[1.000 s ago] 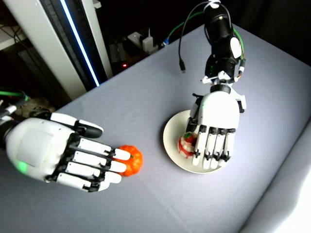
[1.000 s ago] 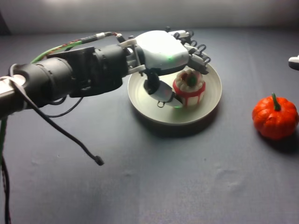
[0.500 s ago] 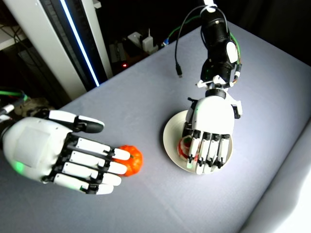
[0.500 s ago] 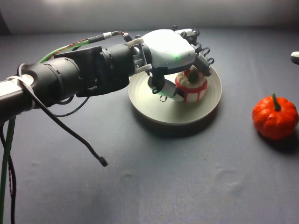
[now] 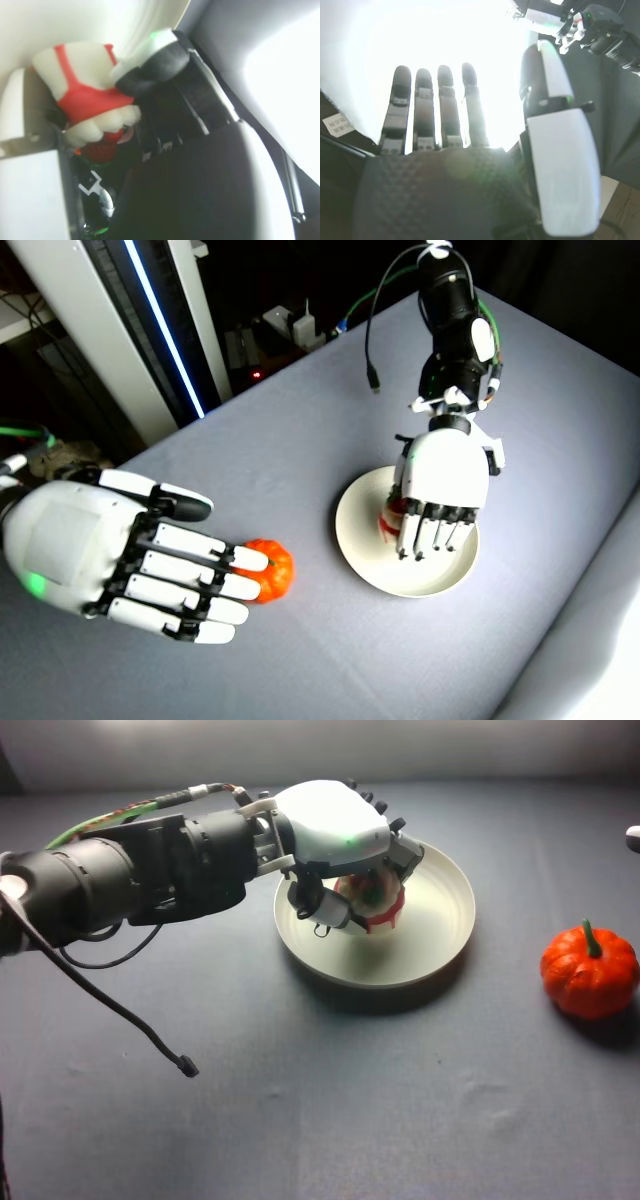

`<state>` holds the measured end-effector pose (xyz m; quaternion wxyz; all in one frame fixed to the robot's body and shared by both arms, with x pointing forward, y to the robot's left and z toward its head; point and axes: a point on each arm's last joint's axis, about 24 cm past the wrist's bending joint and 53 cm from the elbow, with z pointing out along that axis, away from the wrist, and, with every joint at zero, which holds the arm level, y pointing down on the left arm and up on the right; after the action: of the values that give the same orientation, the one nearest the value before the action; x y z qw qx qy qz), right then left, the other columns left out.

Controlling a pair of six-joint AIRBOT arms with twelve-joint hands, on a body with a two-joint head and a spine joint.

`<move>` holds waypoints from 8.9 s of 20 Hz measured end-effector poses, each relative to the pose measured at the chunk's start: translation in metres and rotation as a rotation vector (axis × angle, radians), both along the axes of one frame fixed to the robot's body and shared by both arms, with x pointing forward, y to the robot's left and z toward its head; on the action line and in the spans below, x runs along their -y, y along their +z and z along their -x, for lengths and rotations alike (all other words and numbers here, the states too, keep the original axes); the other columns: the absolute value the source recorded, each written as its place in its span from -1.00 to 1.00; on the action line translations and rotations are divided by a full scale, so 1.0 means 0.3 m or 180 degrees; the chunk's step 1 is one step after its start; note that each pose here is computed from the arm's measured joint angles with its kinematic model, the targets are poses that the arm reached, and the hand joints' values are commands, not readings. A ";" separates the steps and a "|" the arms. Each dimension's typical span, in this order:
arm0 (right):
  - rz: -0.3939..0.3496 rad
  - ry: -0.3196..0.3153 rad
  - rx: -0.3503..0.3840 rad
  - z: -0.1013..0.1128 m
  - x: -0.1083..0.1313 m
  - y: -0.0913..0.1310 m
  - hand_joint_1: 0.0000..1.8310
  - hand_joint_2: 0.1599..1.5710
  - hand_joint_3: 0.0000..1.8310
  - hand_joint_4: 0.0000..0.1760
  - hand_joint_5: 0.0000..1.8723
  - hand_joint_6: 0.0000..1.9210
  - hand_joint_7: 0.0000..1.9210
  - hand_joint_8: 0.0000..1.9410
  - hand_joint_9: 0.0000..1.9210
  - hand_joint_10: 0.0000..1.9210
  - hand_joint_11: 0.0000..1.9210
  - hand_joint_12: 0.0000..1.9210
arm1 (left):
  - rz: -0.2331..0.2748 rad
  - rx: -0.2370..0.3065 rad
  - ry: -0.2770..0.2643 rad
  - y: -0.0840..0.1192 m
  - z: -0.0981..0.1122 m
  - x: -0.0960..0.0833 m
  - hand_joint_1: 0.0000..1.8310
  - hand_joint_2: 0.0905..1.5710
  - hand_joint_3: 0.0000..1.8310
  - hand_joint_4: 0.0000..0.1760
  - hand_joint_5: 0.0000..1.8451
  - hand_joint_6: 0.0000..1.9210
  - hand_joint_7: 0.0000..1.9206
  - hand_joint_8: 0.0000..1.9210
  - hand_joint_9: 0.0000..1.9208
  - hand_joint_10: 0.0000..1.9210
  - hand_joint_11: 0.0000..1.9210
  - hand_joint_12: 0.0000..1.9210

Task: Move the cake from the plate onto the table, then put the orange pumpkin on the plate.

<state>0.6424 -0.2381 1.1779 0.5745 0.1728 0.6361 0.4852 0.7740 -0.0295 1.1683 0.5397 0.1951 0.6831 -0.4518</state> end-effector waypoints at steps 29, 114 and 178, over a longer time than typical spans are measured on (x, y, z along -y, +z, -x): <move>-0.0029 -0.0067 -0.0063 0.018 0.019 -0.005 -0.17 0.42 -1.00 -1.00 -0.61 -1.00 -0.78 -1.00 -0.82 -0.99 -1.00 -0.31 | 0.0143 -0.0598 0.0746 -0.080 0.090 -0.673 0.62 0.43 -1.00 -1.00 -0.22 0.92 -0.04 1.00 0.07 1.00 0.08 1.00; 0.1984 0.1348 0.0478 -0.212 -0.598 0.154 0.28 -0.17 0.13 -1.00 -0.10 0.61 -0.06 0.86 0.11 1.00 0.16 1.00 | 0.1811 -0.0513 0.0790 0.302 0.303 -0.949 0.15 0.35 -1.00 0.03 -0.21 -0.99 -0.60 -1.00 -0.58 -1.00 -1.00 0.03; 0.1234 0.1078 0.0114 -0.454 -0.733 0.052 -0.18 -0.08 -1.00 1.00 -0.78 -1.00 -0.88 -1.00 -0.93 -1.00 -1.00 -0.42 | 0.1870 -0.0405 0.0467 0.287 0.284 -0.832 0.06 0.30 -1.00 -0.03 -0.55 -1.00 -0.71 -1.00 -0.57 -0.99 -1.00 0.30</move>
<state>0.7785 -0.0183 1.1936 0.5186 -0.0581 0.7269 0.4465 0.6889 0.2200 1.2545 0.5603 -0.0478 0.5679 -0.6011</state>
